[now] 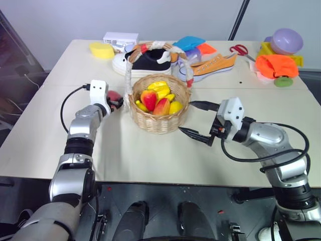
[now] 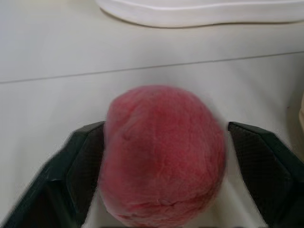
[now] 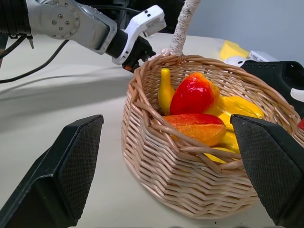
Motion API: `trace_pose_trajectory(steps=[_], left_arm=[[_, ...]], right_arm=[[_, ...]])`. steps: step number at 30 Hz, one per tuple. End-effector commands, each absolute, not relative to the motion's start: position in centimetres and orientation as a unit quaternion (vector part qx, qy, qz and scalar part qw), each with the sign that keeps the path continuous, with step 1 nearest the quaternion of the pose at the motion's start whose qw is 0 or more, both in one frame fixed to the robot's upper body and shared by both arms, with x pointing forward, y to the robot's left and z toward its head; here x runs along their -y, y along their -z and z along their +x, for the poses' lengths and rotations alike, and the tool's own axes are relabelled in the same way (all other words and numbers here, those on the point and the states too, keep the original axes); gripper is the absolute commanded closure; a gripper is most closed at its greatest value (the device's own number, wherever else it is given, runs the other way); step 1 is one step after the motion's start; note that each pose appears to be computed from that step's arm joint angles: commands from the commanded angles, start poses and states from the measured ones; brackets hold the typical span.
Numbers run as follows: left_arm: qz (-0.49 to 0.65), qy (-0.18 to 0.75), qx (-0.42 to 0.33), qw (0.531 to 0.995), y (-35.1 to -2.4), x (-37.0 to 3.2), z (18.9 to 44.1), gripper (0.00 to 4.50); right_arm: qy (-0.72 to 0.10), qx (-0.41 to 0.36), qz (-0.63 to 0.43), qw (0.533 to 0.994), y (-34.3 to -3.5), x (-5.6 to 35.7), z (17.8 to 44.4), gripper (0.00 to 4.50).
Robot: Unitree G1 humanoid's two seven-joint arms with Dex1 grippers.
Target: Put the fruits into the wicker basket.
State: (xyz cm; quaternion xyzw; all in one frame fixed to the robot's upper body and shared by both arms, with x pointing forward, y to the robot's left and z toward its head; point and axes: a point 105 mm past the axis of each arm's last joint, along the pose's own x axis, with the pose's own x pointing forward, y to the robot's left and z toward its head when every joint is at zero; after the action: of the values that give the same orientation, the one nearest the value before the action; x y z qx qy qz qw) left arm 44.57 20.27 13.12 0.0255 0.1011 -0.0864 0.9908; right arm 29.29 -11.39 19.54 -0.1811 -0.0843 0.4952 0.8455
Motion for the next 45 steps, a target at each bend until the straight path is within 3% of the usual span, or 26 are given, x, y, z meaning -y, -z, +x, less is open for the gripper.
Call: trace_pose_trajectory(steps=[1,7,10,12,16,19,25,29,32,36,42,45], left_arm=[[0.044,0.076,-0.078,0.993,-14.2,-20.8,44.7,1.74],[0.046,0.073,-0.057,0.995,-15.0,-21.7,43.7,1.74],[0.038,0.091,-0.013,0.995,-17.1,-22.4,41.9,1.74],[0.032,0.143,0.017,0.989,-19.0,-21.8,39.6,1.74],[0.008,0.332,0.068,0.941,-22.5,-17.7,33.2,1.74],[-0.003,0.410,0.086,0.908,-24.5,-15.0,30.9,1.74],[-0.008,0.459,0.094,0.883,-25.1,-8.5,32.4,1.74],[0.017,0.390,0.107,0.915,-24.6,-6.4,36.4,1.74],[0.019,0.358,0.113,0.927,-24.6,-6.2,37.7,1.74],[0.013,0.360,0.129,0.924,-24.8,-6.1,37.6,0.05],[0.004,0.401,0.134,0.906,-24.8,-6.5,35.6,0.05],[0.015,0.380,0.140,0.914,-24.8,-9.0,34.8,0.05]], right_arm=[[-0.493,0.112,-0.185,0.843,-21.0,11.3,29.2,0.00],[-0.477,0.123,-0.170,0.853,-21.6,11.9,29.6,0.00],[-0.453,0.132,-0.153,0.868,-22.1,13.0,30.1,0.00],[-0.432,0.130,-0.135,0.882,-22.2,14.0,30.4,0.00],[-0.414,0.118,-0.115,0.895,-21.9,15.6,30.2,0.00],[-0.400,0.115,-0.105,0.903,-21.8,16.4,30.3,0.00],[-0.398,0.119,-0.116,0.902,-21.8,16.0,30.7,0.00],[-0.396,0.124,-0.117,0.902,-22.0,15.6,30.6,0.00],[-0.391,0.125,-0.115,0.905,-22.0,15.7,30.4,0.00],[-0.384,0.124,-0.110,0.908,-21.7,15.6,30.3,0.00],[-0.363,0.130,-0.079,0.919,-21.7,15.2,30.9,0.00],[-0.340,0.144,-0.050,0.928,-22.1,14.5,31.9,0.00]])
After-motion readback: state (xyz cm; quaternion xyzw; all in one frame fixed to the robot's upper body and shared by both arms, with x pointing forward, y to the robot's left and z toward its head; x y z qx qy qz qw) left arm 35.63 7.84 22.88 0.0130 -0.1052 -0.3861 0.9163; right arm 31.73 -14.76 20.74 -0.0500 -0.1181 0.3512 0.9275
